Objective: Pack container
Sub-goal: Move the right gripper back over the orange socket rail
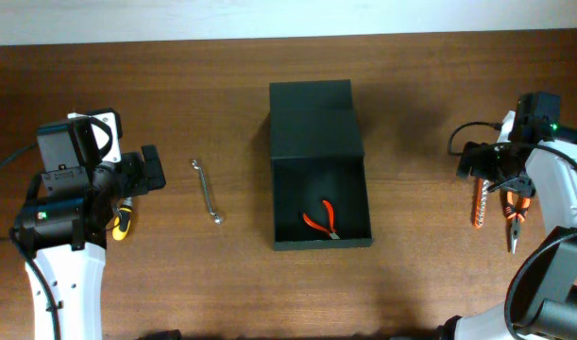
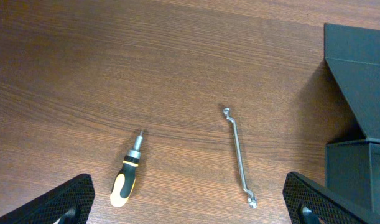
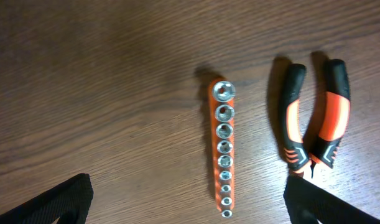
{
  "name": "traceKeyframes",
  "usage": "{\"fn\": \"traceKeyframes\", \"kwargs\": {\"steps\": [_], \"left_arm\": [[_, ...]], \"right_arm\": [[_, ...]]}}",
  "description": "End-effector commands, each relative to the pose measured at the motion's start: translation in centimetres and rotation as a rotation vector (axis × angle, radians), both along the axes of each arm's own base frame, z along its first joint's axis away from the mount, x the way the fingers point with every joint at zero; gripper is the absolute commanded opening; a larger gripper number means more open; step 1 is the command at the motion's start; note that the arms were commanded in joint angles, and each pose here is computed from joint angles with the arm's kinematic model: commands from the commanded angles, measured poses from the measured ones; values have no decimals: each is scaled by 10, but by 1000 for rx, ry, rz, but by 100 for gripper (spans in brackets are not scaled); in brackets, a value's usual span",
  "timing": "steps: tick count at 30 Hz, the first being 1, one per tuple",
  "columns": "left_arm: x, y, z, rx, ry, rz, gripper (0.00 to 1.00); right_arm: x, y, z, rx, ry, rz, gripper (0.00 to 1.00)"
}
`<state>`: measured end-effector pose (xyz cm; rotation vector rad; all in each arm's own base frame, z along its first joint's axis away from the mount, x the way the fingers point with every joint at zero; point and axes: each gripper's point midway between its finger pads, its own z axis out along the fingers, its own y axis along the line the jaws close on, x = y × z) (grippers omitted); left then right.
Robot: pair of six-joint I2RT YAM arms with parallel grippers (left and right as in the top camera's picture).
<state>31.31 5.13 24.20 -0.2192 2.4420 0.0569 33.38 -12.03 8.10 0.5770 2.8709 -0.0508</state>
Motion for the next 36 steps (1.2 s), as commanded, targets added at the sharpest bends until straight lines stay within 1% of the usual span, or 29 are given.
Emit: {"fn": "traceKeyframes", "kwargs": {"steps": [1,4,24,27,31,32,36], "left_arm": [[3,-1,9,4,-25,-20,99],[3,-4,9,-12,-28,-34,99],[3,-4,9,-11,-28,-34,99],[3,-4,9,-11,-28,-34,99],[3,-4,9,-11,-28,-34,99],[3,-4,9,-11,-28,-34,99],[3,-4,9,-11,-28,-34,99]], "right_arm": [[-6,-6,-15,2,37,-23,98],[-7,-6,-25,12,63,-24,98],[-17,-1,-91,72,220,-23,98],[-19,0,-96,79,236,-22,97],[-22,0,-101,81,242,-22,89],[-22,1,-102,82,244,-22,83],[-26,2,-105,85,254,-23,68]]}}
